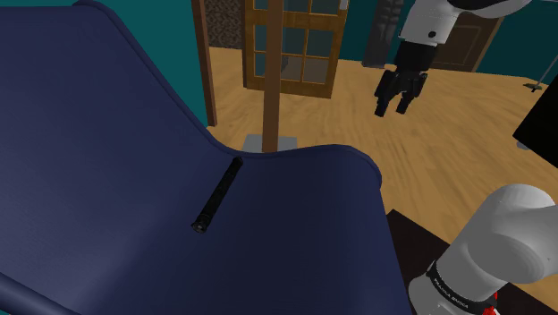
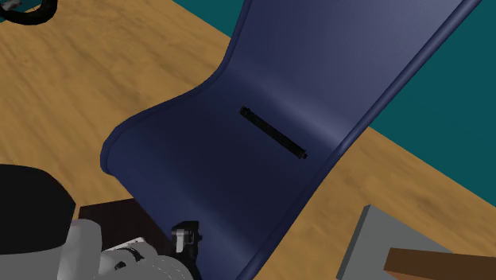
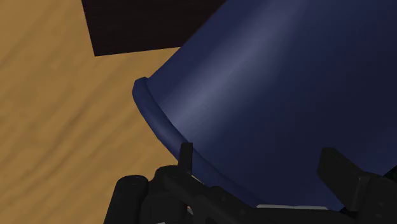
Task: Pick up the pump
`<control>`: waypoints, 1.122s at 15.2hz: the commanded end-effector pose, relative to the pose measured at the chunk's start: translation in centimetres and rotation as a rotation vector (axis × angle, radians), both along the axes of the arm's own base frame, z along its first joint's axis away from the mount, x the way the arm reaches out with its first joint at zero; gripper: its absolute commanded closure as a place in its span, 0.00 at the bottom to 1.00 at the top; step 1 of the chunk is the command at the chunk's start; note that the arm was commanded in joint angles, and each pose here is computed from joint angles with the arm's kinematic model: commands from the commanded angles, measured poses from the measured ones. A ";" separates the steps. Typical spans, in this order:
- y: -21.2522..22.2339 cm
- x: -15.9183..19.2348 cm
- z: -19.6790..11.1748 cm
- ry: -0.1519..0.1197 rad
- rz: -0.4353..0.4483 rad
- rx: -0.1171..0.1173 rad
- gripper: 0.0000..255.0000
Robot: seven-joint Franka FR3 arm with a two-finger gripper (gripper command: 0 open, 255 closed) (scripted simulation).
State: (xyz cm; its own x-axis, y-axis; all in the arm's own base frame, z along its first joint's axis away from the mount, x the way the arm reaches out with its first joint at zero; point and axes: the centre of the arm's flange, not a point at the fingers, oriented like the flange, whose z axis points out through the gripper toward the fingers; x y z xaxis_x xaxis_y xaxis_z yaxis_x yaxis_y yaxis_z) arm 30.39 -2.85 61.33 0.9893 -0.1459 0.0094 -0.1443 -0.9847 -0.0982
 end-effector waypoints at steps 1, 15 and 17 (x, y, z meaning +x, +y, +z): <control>0.0 0.0 0.0 0.000 0.000 0.000 0.00; 17.3 5.6 -6.5 0.001 -0.276 -0.064 0.00; 19.6 6.8 -7.6 0.002 -0.315 -0.073 0.00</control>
State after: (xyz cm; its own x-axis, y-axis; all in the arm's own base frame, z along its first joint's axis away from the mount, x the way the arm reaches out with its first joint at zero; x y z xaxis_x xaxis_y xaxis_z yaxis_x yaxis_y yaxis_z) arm 36.71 15.57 54.35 0.9055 -0.4236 0.0276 -0.4227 -0.9057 -0.0309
